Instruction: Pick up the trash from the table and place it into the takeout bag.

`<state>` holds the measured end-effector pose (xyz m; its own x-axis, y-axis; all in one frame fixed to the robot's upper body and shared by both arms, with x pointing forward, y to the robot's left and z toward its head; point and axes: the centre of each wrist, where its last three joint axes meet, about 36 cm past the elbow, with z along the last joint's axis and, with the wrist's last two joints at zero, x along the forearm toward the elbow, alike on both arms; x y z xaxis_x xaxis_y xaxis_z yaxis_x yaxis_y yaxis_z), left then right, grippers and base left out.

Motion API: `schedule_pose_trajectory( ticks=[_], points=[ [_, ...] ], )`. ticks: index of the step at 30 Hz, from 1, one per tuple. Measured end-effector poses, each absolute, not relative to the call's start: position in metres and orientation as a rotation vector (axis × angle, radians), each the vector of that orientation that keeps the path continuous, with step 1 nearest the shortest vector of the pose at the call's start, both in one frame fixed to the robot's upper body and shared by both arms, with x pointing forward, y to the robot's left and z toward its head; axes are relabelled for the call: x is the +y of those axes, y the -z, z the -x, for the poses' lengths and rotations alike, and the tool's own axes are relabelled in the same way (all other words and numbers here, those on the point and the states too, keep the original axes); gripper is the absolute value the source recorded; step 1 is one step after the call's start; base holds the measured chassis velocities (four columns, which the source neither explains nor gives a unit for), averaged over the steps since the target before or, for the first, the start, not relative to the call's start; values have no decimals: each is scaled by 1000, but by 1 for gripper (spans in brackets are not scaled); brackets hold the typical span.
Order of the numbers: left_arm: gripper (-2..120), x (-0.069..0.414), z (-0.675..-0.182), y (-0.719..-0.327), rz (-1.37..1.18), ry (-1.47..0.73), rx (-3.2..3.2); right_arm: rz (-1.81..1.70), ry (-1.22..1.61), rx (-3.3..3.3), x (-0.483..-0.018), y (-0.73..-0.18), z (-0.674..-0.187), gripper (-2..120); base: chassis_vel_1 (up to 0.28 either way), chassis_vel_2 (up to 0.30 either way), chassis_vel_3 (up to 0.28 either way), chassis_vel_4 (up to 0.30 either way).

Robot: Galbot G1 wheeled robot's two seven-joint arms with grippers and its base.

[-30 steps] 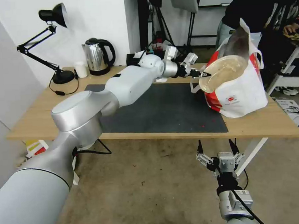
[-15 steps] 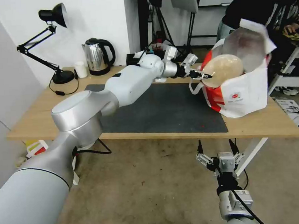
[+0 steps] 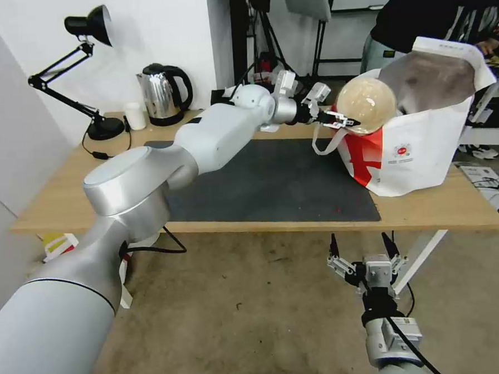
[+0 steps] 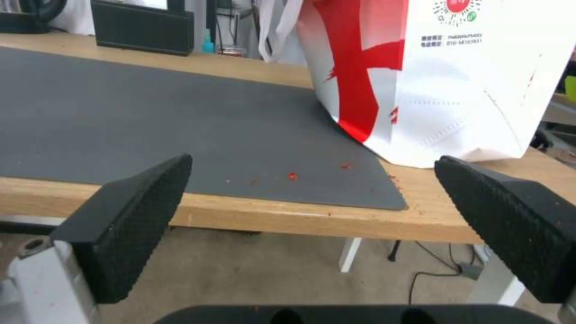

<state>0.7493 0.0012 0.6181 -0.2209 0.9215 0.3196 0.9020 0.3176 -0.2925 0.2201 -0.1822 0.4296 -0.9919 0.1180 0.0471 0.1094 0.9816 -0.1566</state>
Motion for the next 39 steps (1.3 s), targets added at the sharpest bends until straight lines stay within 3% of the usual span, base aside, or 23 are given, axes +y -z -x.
schedule_pose_trajectory(
  ticks=[39],
  points=[
    [100,-6,-748,-664,1497,-113,-2381,176,-238,-3071,-182,-430,-220,100,0,0,0,0]
  ],
)
